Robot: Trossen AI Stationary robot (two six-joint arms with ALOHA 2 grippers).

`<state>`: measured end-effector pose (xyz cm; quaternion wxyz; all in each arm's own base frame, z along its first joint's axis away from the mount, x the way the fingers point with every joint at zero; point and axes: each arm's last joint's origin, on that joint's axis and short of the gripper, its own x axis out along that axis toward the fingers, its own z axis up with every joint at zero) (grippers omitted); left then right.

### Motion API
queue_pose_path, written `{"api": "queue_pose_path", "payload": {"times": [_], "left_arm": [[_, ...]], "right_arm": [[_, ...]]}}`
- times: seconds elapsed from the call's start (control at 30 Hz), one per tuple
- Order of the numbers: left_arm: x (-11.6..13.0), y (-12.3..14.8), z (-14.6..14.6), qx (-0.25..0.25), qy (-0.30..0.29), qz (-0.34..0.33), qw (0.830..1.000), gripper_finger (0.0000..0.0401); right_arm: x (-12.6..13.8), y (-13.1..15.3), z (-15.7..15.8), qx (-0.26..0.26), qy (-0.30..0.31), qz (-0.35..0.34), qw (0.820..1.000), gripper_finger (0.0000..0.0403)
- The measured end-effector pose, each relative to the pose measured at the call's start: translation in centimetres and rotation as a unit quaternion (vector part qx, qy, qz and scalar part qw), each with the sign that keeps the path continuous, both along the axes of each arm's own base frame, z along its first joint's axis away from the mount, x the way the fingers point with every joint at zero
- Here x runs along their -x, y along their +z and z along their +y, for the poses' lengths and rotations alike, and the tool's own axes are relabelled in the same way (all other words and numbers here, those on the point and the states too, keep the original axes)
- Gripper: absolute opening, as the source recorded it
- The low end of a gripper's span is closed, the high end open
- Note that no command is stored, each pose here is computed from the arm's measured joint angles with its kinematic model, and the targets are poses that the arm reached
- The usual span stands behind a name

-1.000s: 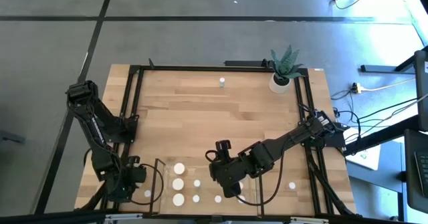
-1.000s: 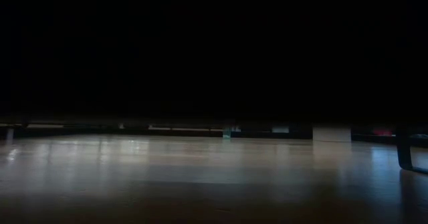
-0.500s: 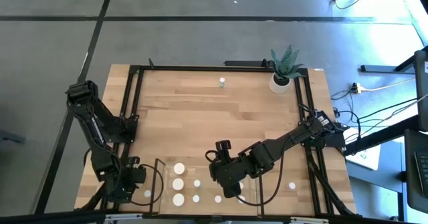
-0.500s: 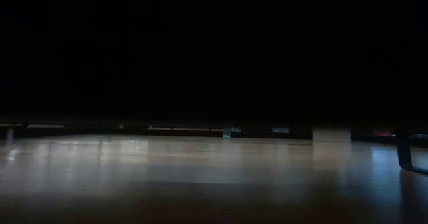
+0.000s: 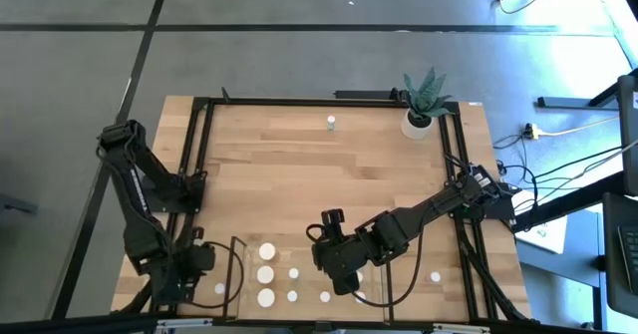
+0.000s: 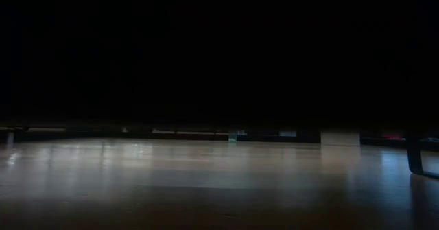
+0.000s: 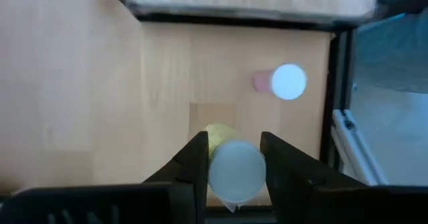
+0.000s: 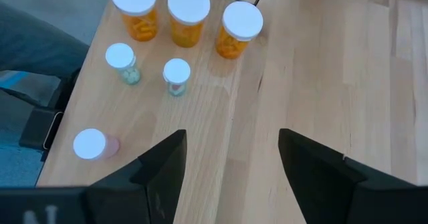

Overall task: Pick and place medicine bottles onto shelf by color
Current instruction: Put the yellow pill bottle on the shelf aligned with the other yellow pill bottles

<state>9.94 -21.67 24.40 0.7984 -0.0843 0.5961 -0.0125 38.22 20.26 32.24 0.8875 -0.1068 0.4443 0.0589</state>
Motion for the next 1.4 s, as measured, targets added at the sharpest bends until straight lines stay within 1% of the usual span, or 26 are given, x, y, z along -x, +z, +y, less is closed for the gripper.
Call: {"api": "queue_pose_path", "payload": {"times": [0.07,0.27,0.43,0.53,0.63,0.77,0.9,1.07,1.23,1.33,1.4], "left_arm": [[0.0,1.1,0.0,-0.003,0.001,-0.004,1.0,0.0104],[-0.1,3.9,0.5,-0.038,0.011,-0.024,0.999,0.0104],[-0.4,5.9,1.7,-0.074,0.039,-0.019,0.996,0.0104],[-0.9,7.0,2.7,-0.102,0.052,-0.022,0.993,0.0104],[-1.7,8.0,3.6,-0.119,0.054,-0.018,0.991,0.0104],[-2.9,9.0,4.9,-0.14,0.044,-0.013,0.989,0.0104],[-4.0,9.8,6.9,-0.155,0.023,-0.025,0.987,0.0104],[-4.9,11.1,10.3,-0.167,0.023,-0.05,0.984,0.0104],[-5.9,12.2,13.1,-0.168,0.013,-0.086,0.982,0.0104],[-6.9,12.5,14.5,-0.164,0.009,-0.093,0.982,0.0104],[-7.7,12.5,15.4,-0.157,0.004,-0.093,0.983,0.0104]], "right_arm": [[0.0,0.0,0.0,0.0,0.0,0.0,1.0,0.0238],[0.1,0.0,0.0,0.002,0.0,0.003,1.0,0.0238],[0.2,-0.1,-0.1,0.007,0.001,0.01,1.0,0.0238],[0.3,-0.2,-0.2,0.016,0.008,0.018,1.0,0.0239],[0.3,-0.2,-0.2,0.019,0.01,0.02,1.0,0.0239],[1.0,0.0,-0.6,0.039,0.004,0.036,0.999,0.0239],[1.8,1.3,-1.6,0.051,-0.012,0.031,0.998,0.0239],[2.4,2.8,-2.9,0.05,-0.012,0.022,0.998,0.0239],[2.7,3.7,-4.8,0.048,-0.012,0.025,0.998,0.0239],[3.3,4.1,-6.2,0.04,-0.02,0.038,0.998,0.0239],[3.9,4.4,-7.2,0.036,-0.029,0.031,0.998,0.0239]]}}
